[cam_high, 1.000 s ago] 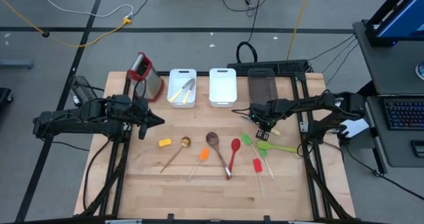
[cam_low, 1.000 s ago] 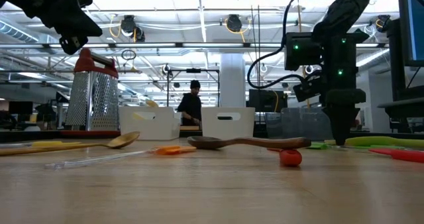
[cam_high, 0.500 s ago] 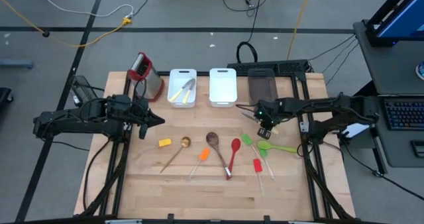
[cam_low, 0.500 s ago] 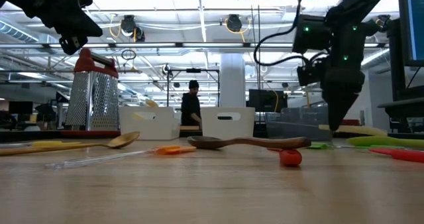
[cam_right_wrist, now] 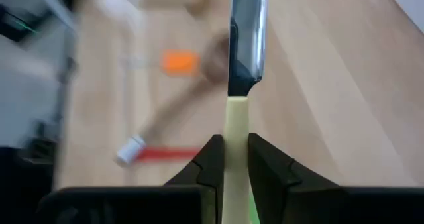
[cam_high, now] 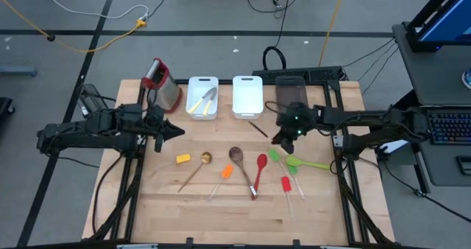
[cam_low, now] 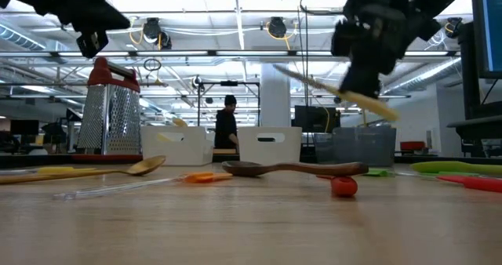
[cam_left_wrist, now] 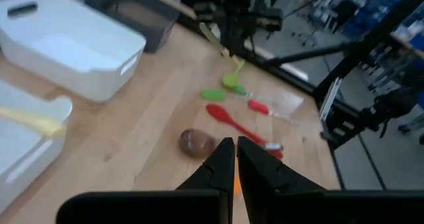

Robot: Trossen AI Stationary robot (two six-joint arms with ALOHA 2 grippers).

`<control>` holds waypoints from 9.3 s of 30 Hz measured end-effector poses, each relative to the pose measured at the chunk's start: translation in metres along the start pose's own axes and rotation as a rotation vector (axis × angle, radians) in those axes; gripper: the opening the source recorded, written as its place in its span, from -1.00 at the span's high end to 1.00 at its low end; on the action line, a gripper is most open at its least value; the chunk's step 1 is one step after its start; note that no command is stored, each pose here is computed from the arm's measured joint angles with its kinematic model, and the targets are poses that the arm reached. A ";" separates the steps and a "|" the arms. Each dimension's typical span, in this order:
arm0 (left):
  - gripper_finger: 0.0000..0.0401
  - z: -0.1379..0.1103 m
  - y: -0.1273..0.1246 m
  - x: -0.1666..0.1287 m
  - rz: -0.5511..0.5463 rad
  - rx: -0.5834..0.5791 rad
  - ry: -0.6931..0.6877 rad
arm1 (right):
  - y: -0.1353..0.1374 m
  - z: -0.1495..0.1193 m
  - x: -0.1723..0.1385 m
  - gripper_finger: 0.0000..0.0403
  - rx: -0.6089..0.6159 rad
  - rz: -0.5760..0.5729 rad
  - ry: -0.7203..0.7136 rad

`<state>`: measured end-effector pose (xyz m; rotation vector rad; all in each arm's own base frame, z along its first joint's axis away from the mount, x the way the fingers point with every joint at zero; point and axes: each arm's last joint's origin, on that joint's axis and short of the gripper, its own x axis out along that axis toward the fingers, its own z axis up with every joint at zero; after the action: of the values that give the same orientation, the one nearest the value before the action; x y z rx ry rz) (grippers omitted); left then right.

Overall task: Pick & Place Kitchen Items
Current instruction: Put the yellow knife into the left white bin

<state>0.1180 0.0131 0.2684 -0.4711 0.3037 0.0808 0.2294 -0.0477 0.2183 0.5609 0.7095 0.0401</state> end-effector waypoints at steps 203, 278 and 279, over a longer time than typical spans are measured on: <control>0.74 0.005 -0.028 0.213 -0.115 -0.216 0.014 | 0.028 0.050 0.055 0.19 -0.071 0.235 -0.550; 0.74 0.126 0.148 0.149 0.690 -0.949 1.074 | -0.047 0.052 0.035 1.00 0.006 0.193 -0.323; 0.74 0.127 0.150 0.150 0.674 -0.968 1.075 | -0.047 0.052 0.035 1.00 0.003 0.195 -0.322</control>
<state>0.2732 0.2057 0.2643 -1.3462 1.5105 0.6600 0.2819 -0.1046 0.2062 0.6207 0.3398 0.1278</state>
